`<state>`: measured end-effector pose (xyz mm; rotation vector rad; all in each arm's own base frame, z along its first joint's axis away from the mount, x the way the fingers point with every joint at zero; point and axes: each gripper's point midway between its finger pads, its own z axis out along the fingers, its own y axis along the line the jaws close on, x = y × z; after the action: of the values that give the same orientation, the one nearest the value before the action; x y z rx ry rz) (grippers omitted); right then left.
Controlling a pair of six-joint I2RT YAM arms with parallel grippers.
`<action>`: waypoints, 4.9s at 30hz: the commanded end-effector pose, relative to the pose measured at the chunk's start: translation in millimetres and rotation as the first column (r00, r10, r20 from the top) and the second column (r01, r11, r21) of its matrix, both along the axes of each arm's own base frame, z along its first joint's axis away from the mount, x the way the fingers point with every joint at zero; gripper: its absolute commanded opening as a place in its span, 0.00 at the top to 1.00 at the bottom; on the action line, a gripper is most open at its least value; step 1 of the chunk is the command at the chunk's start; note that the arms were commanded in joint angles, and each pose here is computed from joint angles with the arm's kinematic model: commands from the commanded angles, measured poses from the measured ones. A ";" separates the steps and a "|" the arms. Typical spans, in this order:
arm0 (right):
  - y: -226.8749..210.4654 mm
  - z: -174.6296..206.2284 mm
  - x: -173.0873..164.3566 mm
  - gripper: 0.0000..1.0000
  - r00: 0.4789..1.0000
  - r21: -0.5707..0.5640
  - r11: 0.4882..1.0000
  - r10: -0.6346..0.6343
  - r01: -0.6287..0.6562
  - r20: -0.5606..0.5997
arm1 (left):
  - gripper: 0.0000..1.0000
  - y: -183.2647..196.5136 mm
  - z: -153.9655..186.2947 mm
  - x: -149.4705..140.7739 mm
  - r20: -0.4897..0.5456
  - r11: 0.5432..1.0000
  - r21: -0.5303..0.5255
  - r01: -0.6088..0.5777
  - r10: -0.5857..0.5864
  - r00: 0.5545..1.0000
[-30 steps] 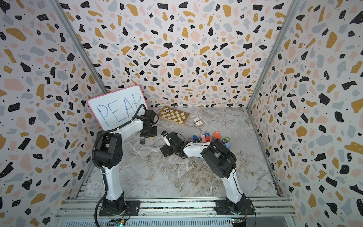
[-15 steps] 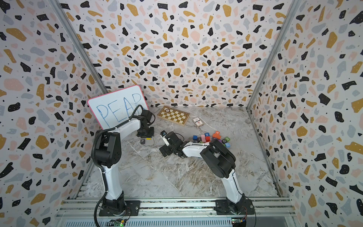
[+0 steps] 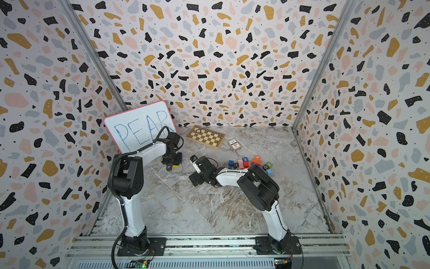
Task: Spell the uppercase word “pear” with letter blocks
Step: Place the letter block at the center of the board, then pick up the letter block from the center of the board.
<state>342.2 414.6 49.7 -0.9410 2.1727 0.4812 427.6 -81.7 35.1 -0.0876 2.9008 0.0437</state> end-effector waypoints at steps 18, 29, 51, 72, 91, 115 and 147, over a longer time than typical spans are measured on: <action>-8.7 11.9 -4.0 0.00 1.000 0.017 1.000 -0.009 0.008 0.010 | 0.70 6.0 -18.6 -7.4 -0.044 1.000 0.018 -0.017 0.018 0.999; -7.7 14.1 -3.7 0.00 1.000 0.023 1.000 -0.009 0.009 0.010 | 0.65 7.0 -14.3 -6.7 -0.036 0.999 0.021 -0.026 0.027 0.999; -7.9 17.5 -2.8 0.00 1.000 0.027 1.000 -0.011 0.011 0.012 | 0.60 8.2 -7.3 -6.5 -0.025 0.999 0.022 -0.047 0.048 0.999; -59.8 74.1 0.1 0.02 0.993 0.001 0.994 -0.109 0.109 0.042 | 0.54 4.6 65.1 -3.2 0.114 0.996 -0.039 -0.076 0.080 0.990; -260.7 82.2 64.3 0.12 0.769 -0.024 0.773 -0.633 0.634 -0.086 | 0.18 -77.0 99.4 -77.9 0.192 0.947 -0.284 0.148 -0.095 0.977; -382.0 11.8 154.0 0.32 0.280 -0.192 0.331 -0.927 0.924 -0.249 | 0.05 -128.4 100.3 -67.3 0.176 0.923 -0.276 0.267 -0.224 0.958; -367.6 -21.3 140.7 0.47 0.321 -0.219 0.398 -0.892 0.891 -0.319 | 0.01 -119.8 86.3 -77.5 0.143 0.937 -0.266 0.226 -0.194 0.971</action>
<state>487.1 44.4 29.7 0.5751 2.6153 0.0787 354.2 -201.1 118.7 0.1719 2.7666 -0.3898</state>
